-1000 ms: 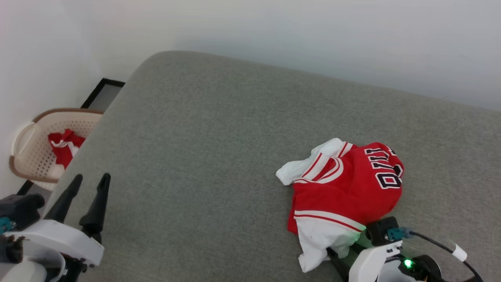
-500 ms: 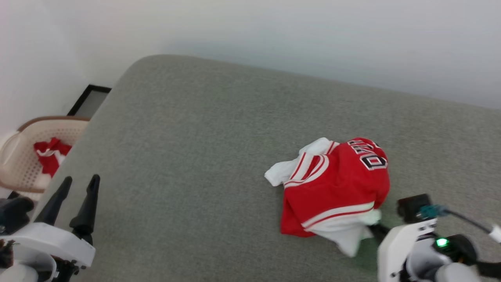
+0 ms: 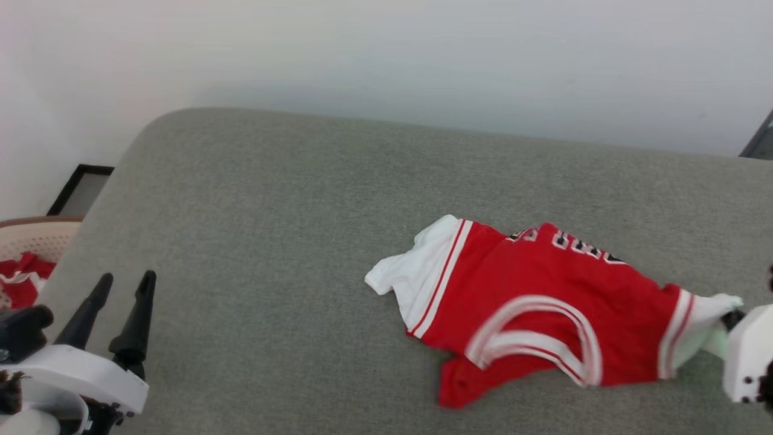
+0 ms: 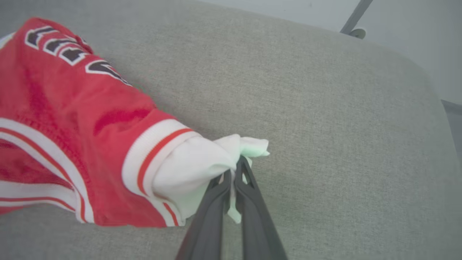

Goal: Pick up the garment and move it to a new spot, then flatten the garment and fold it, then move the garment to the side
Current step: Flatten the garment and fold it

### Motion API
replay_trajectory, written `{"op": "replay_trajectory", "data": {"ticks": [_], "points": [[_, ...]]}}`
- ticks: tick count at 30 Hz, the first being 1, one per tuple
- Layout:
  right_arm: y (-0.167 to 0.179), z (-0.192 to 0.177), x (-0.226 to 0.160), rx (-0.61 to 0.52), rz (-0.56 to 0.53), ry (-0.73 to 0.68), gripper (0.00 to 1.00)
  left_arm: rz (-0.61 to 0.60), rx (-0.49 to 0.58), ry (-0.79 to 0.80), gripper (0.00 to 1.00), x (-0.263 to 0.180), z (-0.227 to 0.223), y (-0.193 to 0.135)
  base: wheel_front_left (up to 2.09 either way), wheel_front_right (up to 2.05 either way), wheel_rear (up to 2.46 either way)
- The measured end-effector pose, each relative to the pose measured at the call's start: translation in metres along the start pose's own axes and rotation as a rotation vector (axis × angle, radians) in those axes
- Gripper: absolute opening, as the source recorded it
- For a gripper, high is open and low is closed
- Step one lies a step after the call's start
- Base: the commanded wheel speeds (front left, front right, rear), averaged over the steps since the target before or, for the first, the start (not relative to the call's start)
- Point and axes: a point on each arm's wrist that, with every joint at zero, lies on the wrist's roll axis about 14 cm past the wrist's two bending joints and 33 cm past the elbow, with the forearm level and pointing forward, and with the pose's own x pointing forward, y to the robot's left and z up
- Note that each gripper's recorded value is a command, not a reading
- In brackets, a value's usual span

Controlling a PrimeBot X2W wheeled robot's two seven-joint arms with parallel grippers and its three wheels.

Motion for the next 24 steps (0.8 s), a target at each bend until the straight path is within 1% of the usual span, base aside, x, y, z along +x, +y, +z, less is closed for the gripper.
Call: {"op": "replay_trajectory", "data": {"ticks": [3,9,10,11,12,13,16,20,24], "points": [[-0.021,-0.005,0.001,0.029,-0.046,0.014,0.0,-0.016,0.0,0.007,1.0,0.004,-0.002,-0.006,0.0,0.0,0.0],[-0.038,-0.029,0.014,0.089,-0.079,0.085,0.01,-0.025,0.0,0.023,1.0,0.009,-0.007,-0.01,0.0,0.0,0.0],[-0.038,-0.033,0.017,0.095,-0.078,0.097,0.18,-0.024,0.001,0.026,1.0,0.009,-0.008,-0.01,0.0,0.0,0.0],[-0.038,-0.037,0.02,0.104,-0.075,0.114,0.28,-0.023,0.001,0.028,1.0,0.01,-0.009,-0.009,0.0,0.0,0.0],[-0.037,-0.04,0.023,0.114,-0.073,0.123,0.45,-0.026,0.0,0.029,1.0,0.011,-0.009,-0.01,0.0,0.0,0.0],[-0.037,-0.043,0.025,0.119,-0.073,0.132,1.0,-0.025,0.001,0.032,1.0,0.011,-0.009,-0.01,0.0,0.0,0.0],[-0.036,-0.045,0.03,0.133,-0.072,0.143,1.0,-0.029,0.003,0.056,1.0,0.012,-0.013,-0.011,0.0,0.0,0.0],[-0.036,-0.036,0.028,0.146,-0.065,0.121,1.0,-0.062,0.008,0.079,1.0,0.017,-0.011,-0.019,0.0,0.0,0.0],[-0.04,-0.018,0.019,0.144,-0.069,0.044,1.0,-0.11,0.012,0.115,1.0,0.024,-0.008,-0.032,0.0,0.0,0.0]]}}
